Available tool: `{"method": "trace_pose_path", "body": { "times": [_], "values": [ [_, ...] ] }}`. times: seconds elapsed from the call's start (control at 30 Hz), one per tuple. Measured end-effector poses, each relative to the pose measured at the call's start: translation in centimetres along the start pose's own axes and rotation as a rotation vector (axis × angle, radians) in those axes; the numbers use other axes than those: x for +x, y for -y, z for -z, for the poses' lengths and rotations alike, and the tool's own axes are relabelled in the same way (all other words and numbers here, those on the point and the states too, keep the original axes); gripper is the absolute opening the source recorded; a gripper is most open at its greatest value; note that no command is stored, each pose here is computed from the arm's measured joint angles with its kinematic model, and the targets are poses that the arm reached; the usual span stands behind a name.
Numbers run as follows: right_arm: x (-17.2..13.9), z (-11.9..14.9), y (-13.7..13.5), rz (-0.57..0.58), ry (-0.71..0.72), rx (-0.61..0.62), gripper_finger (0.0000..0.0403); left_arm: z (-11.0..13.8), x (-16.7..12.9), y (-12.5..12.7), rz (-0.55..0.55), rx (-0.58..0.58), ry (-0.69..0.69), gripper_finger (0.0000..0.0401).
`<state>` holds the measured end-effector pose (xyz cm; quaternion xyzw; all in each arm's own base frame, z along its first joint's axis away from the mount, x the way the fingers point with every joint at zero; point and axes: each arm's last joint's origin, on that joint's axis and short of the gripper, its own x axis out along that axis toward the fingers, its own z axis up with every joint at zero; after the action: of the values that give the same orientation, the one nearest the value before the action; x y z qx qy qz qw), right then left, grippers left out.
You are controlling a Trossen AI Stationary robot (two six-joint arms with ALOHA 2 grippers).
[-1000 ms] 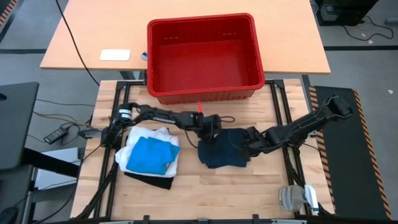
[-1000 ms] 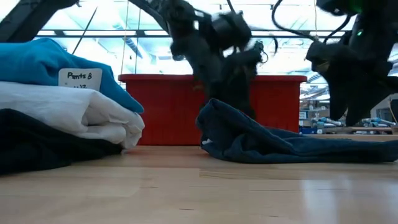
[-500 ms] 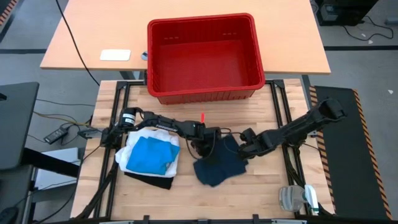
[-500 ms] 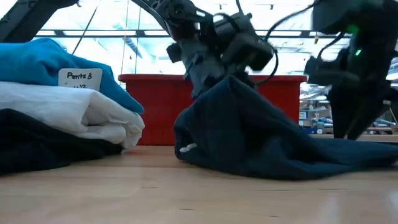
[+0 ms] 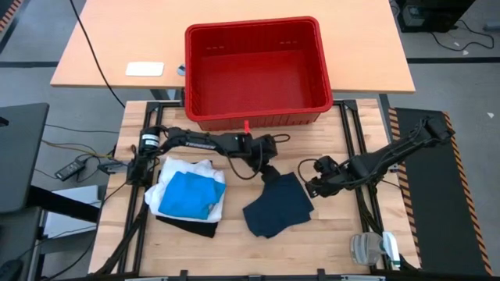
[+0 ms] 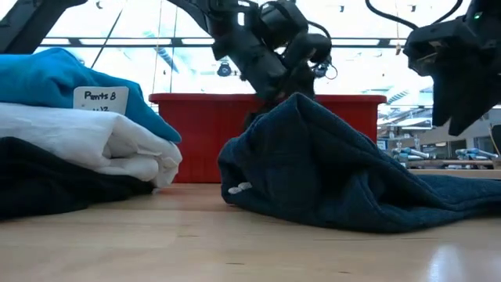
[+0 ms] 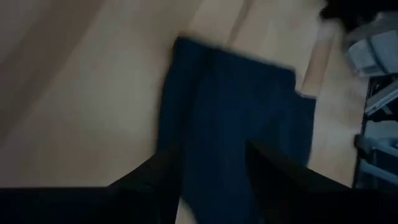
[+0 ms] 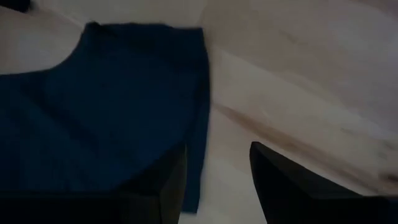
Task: Fold laundry
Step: Fold the dark blue short
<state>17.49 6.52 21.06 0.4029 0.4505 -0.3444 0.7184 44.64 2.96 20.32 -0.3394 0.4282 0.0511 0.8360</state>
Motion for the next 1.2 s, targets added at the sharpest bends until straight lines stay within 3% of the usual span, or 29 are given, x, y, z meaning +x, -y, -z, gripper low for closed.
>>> {"method": "trace_pose_path", "body": {
  "times": [0.1,0.3,0.47,0.73,0.93,1.2],
  "values": [
    [0.9,-0.3,-0.7,-0.036,0.065,-0.097,0.0181,0.1,1.0,0.0,0.012,0.103,0.014,0.0174],
    [4.5,-0.3,-1.3,-0.044,0.215,-0.551,0.0175,0.1,1.7,0.5,0.032,0.377,0.05,0.0174],
    [7.3,0.2,-0.5,-0.019,0.155,-0.772,0.0146,0.4,1.8,0.8,0.032,0.55,0.048,0.0174],
    [9.2,0.2,0.5,0.009,0.131,-0.805,0.0105,0.6,1.9,0.9,-0.032,0.556,0.06,0.0174],
    [9.0,-0.2,-0.3,-0.084,0.153,-0.809,0.0092,0.6,1.9,0.9,-0.04,0.537,0.052,0.0174],
    [9.0,-0.9,-0.4,-0.097,0.19,-0.722,0.0094,0.7,1.9,0.7,-0.044,0.45,0.039,0.0174]
  ]
}}
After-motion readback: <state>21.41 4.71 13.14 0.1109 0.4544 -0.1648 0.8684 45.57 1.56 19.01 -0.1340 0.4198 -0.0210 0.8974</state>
